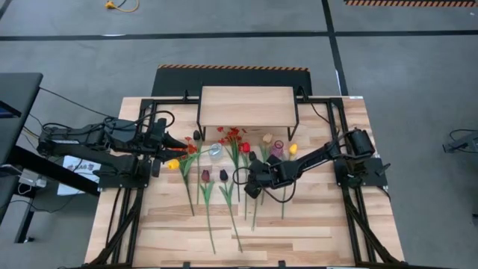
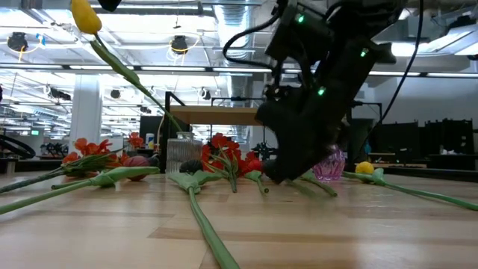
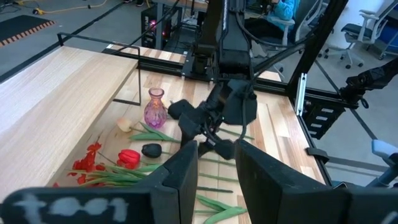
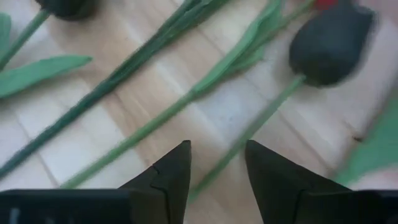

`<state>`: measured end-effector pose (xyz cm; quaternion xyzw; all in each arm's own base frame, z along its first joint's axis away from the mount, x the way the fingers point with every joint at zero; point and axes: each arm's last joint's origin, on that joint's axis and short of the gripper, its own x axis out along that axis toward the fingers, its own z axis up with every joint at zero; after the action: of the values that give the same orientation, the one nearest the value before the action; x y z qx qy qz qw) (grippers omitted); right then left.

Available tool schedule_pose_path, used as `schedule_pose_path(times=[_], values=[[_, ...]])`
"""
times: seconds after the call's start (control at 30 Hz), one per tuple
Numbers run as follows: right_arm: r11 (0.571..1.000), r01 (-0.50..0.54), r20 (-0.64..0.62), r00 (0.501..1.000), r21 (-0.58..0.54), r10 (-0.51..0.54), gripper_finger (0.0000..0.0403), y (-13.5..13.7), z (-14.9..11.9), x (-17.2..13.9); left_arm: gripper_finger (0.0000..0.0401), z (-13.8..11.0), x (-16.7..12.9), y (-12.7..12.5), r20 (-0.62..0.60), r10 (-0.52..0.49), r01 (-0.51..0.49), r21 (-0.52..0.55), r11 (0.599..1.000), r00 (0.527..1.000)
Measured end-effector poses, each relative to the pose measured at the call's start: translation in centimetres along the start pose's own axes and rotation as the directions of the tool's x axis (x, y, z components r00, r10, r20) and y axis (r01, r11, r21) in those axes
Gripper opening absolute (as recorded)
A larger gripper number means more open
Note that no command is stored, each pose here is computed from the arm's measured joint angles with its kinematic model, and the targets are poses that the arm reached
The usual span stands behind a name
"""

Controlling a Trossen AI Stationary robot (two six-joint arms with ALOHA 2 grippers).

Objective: Pick and place flowers into a vace then onto a shelf
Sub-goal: Put the right black flower into the transparent vase

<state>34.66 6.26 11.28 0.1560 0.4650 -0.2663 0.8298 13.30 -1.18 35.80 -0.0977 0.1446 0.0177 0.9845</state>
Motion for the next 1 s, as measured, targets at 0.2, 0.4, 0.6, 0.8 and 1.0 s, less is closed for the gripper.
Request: schedule_pose_path(times=[0.2, 0.4, 0.6, 0.8, 1.0], values=[[1.0, -0.005, -0.011, 1.0, -0.002, 0.005, 0.0137, -0.04, -0.07, 0.0, 0.0096, 0.02, -0.02, 0.0, 0.002, 0.0, 0.0, -0.001, 1.0, 1.0], [1.0, -0.005, -0.015, 1.0, -0.003, 0.005, 0.0118, -0.06, -0.12, 0.03, 0.0096, 0.01, -0.02, 0.0, 0.001, 0.0, 0.0, -0.001, 1.0, 1.0], [1.0, 0.009, -0.005, 1.0, -0.012, -0.009, 0.0067, 0.01, -0.32, 0.01, 0.0096, 0.02, -0.02, 0.0, 0.001, 0.0, 0.0, -0.001, 1.0, 1.0], [1.0, 0.019, -0.005, 1.0, -0.015, -0.019, 0.0009, -0.07, -0.34, -0.03, 0.0096, 0.02, -0.02, 0.0, 0.001, 0.0, 0.0, -0.001, 1.0, 1.0], [1.0, -0.009, -0.016, 1.0, -0.009, 0.009, 0.0013, -0.18, -0.1, -0.83, 0.0096, 0.01, -0.02, 0.0, 0.001, 0.0, 0.0, -0.001, 1.0, 1.0]])
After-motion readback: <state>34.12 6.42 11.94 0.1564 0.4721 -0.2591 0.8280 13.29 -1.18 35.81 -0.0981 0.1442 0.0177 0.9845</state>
